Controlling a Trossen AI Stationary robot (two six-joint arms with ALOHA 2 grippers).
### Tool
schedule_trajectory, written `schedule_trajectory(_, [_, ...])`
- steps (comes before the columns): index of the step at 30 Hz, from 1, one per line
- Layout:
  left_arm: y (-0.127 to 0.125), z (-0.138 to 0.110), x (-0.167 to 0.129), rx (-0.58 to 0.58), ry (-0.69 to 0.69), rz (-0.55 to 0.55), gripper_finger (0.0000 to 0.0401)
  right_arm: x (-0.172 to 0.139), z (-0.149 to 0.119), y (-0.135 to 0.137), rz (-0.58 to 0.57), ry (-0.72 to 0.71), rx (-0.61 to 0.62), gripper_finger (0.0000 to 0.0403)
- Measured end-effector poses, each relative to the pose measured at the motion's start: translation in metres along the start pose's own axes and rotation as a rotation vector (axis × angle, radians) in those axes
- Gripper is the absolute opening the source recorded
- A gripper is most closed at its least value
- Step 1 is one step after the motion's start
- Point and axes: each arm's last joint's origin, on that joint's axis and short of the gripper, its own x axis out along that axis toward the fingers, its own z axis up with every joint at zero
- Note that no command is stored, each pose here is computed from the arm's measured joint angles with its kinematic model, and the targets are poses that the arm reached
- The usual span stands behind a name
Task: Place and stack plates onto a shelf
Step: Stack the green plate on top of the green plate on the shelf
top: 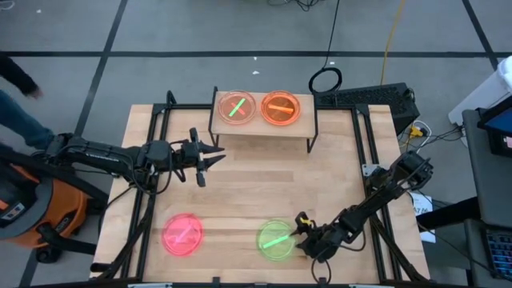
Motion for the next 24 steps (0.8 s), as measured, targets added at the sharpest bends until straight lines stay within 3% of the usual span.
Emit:
schedule_trajectory(19, [-0.0001,-0.0008,0.0,0.003,0.008,-0.001,0.0104,0.0036,0.0012,-0.0057,-0.021,-0.025,0.002,0.0014])
schedule_trajectory(24, [-0.0001,-0.0008,0.0,0.003,0.008,-0.001,0.0104,0.0027,0.0034,-0.0088,-0.096,-0.039,-0.008,0.0005])
